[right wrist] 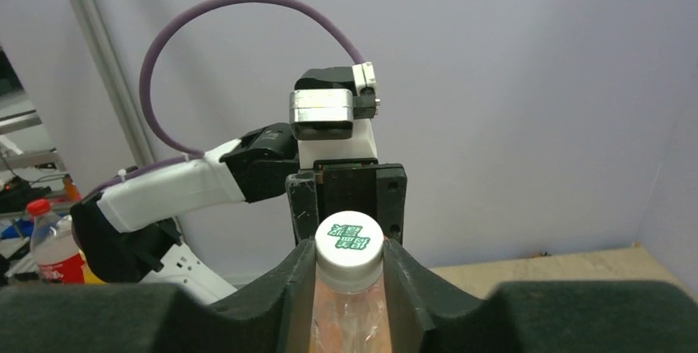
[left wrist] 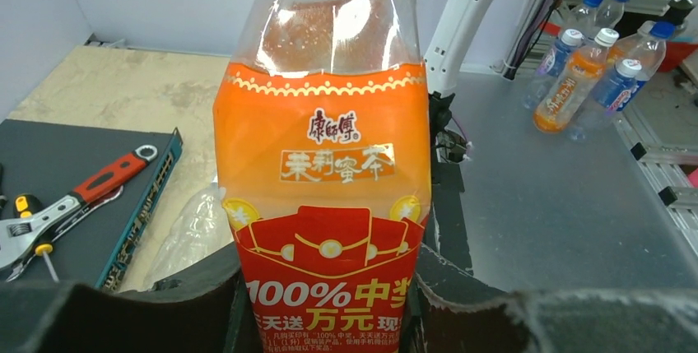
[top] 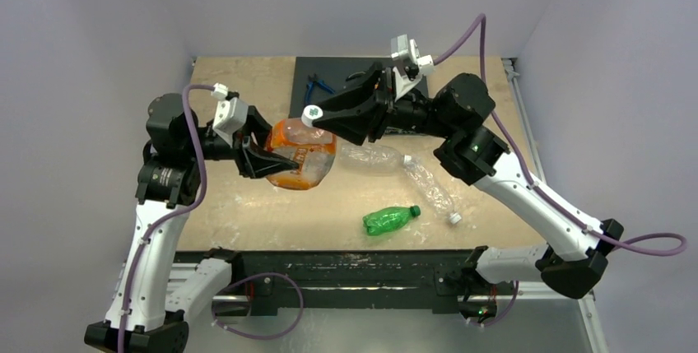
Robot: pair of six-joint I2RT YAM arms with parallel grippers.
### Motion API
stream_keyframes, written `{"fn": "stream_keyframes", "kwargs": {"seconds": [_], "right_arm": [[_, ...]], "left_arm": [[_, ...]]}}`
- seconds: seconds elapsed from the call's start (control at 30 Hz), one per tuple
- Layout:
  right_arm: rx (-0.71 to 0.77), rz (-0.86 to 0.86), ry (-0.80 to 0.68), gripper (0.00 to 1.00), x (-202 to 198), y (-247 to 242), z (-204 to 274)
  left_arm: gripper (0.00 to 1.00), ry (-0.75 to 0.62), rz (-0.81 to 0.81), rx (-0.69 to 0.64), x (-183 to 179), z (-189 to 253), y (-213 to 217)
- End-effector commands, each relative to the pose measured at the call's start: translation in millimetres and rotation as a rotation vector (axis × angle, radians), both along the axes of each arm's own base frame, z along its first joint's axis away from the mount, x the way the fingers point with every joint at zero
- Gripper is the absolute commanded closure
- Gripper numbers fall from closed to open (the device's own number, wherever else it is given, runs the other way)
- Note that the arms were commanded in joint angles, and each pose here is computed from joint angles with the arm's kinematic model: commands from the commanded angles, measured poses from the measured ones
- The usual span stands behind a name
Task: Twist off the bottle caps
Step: Unscrew the bottle cap from the plastic bottle.
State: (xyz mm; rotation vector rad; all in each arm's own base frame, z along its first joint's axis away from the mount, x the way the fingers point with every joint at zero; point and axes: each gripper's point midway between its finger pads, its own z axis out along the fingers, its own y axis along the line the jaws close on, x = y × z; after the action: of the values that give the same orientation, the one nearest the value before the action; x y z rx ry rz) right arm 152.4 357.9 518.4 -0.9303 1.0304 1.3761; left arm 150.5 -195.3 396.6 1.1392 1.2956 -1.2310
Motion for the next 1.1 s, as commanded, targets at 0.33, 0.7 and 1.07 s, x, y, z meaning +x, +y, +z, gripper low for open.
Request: {"fn": "stream_keyframes", "kwargs": {"seconds": [0.33,0.7,1.07], "right_arm": [[-0.06,-0.567,0.274,0.2,90.1,14.7,-15.6],[-0.043,-0.556,0.277,0.8,95.7,32.7,-8.3],[-0.101,-0.488,0.263,1.0,83.1,50.6,-32.0]], "left_arm": [[1.0,-0.216,0.425,0.025,68.7,-2.5,22.4],[0.89,-0.205,0.432,0.036,66.6,-8.2,23.8],[0.0,-0.161,0.368,-0.049,69.0,10.0,13.2]]}}
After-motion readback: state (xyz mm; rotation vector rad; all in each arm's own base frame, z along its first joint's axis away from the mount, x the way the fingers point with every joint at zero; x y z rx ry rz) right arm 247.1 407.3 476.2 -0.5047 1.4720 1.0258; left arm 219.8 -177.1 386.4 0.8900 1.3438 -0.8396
